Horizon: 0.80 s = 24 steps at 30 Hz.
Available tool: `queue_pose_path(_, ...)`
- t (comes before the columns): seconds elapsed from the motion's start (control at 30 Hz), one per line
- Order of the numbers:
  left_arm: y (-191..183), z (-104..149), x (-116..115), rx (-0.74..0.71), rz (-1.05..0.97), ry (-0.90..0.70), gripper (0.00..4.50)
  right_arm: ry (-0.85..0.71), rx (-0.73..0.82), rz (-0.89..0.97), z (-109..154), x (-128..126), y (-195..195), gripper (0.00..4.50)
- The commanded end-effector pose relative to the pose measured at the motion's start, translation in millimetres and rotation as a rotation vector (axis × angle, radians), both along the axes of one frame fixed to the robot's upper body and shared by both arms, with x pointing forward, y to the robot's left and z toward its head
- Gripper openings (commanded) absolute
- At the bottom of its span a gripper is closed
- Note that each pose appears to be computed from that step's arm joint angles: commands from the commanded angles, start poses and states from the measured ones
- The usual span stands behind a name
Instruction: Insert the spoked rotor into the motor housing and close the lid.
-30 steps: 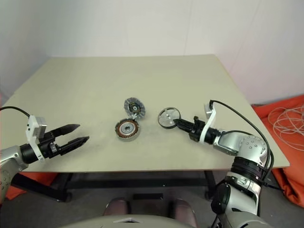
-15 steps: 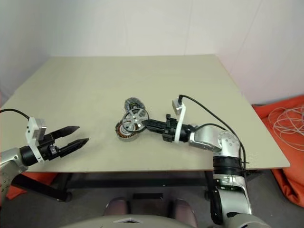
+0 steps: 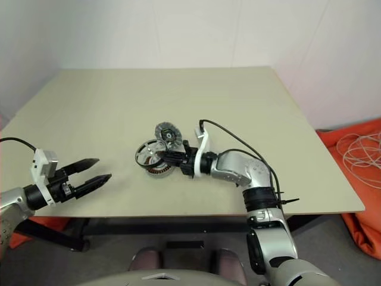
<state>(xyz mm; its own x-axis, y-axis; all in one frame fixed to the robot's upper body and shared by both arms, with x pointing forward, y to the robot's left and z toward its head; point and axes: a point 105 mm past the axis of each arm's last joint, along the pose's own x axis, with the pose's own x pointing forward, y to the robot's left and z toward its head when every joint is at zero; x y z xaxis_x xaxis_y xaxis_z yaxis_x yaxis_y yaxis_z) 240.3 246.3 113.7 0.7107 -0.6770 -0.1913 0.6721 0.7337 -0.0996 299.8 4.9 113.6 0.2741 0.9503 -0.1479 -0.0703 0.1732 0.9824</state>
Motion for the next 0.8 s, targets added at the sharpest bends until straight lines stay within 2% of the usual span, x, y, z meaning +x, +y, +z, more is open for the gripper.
queue_pose_path(0.03, 0, 15, 0, 0.006, 0.001, -0.062, 4.50, -0.021, 0.002, -0.022, 4, 10, 6, 0.30)
queue_pose_path(0.4, 0, 16, -1, 0.012, 0.010, -0.066, 4.50, -0.003, -0.036, -0.059, -14, 22, 11, 0.30)
queue_pose_path(0.8, 0, 17, 1, 0.012, 0.004, -0.068, 4.50, -0.012, -0.042, -0.093, -16, 27, 2, 0.30)
